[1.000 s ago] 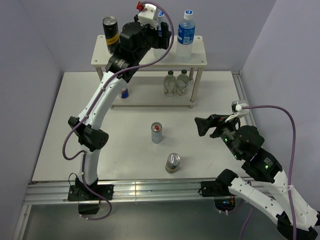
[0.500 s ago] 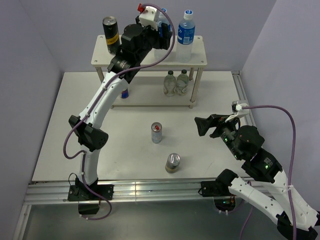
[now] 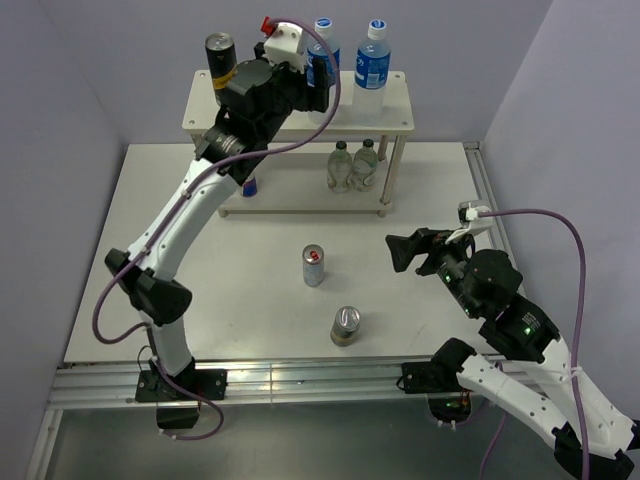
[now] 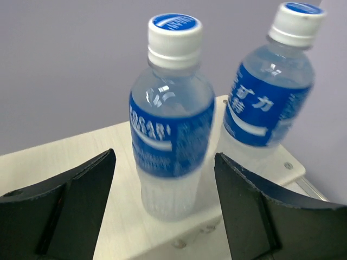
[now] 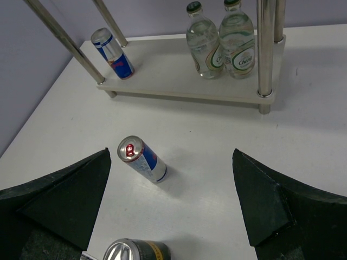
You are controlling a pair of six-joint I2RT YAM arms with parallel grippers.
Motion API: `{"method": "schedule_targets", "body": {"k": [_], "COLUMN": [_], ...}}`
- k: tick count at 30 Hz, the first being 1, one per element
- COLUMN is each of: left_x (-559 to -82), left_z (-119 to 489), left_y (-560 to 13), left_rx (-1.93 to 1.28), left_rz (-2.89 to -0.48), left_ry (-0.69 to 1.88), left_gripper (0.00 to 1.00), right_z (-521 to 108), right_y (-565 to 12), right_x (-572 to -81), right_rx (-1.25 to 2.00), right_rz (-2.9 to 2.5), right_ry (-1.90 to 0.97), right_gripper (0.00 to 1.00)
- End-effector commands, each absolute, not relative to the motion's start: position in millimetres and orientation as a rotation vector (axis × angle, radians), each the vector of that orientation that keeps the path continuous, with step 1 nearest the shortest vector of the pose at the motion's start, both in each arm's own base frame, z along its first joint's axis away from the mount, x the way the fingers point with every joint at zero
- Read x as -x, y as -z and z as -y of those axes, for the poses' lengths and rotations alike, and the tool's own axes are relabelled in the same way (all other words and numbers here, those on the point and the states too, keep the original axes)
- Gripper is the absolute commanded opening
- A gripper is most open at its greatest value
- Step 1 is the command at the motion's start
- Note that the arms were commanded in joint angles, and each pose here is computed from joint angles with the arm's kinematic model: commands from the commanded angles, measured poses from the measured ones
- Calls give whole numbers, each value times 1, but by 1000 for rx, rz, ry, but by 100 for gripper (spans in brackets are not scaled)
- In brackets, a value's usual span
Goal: Place and organize the beverage onto the shelf
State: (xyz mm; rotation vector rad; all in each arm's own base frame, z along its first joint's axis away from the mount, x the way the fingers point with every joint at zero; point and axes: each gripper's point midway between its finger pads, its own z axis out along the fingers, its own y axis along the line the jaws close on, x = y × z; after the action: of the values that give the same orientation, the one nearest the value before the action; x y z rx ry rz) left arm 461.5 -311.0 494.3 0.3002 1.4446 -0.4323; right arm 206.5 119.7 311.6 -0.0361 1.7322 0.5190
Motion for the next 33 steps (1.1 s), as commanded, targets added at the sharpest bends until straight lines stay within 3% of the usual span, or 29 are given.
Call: {"method": "schedule_targets", "body": {"k": [1,4,5,6,7,8,9,10,11,12,14,15,21,27,33], "left_x": [-413,-388,-375,-365,-362,-341,-331,-319,-297,-279,-247,-220,-116,-77,-78], "left_z": [292,281,268,269,275,263,275,278,272,286,287,300,321,323,335], "left_y": [-543,-542,-548,-539,-502,-506,-447,-438,-437,-387,-366,-329,-253,-198,-157], "left_rx": [-266,-248,-200,-202,-232,-204,-255,-251,-225,-287,-283,-355,-536,-590,-587], "left_rz": [-1337,-1360,-1368,-1400,-1474,-1457,-1556,-1545,-1538,-1618,-1649,-1702,-1785,-1869,-1864], "left_ry": [408,393,402,415,405,449,420,452,516,519,601,625,788,823,803], "left_gripper": [80,82,91,92,92,94,94,95,95,98,99,99,99,99,99], "right_z": [-127,-127,-128,-128,-127,-127,-126,-126,-126,-126,-126,-126,-123,-121,-120], "right_y": [-318,-317,-316,-316,-317,-317,-316,-318,-318,-317,-318,-316,-316,-313,-314], "right_x": [-210,-211,-211,-211,-211,-211,-211,-211,-211,-211,-212,-212,-214,-215,-216], "right_rx": [37,39,41,39,39,35,32,35,33,35,31,33,17,8,2], "right_rz": [-1708,-1714,-1716,-1717,-1714,-1715,-1716,-1712,-1711,-1716,-1718,-1723,-1724,-1731,-1728], "right_ry": [-547,-542,-541,-542,-541,-539,-537,-538,-537,-535,-531,-525,-511,-490,-488], "right_gripper": [100,100,100,100,100,100,100,100,100,100,100,100,100,100,100]}}
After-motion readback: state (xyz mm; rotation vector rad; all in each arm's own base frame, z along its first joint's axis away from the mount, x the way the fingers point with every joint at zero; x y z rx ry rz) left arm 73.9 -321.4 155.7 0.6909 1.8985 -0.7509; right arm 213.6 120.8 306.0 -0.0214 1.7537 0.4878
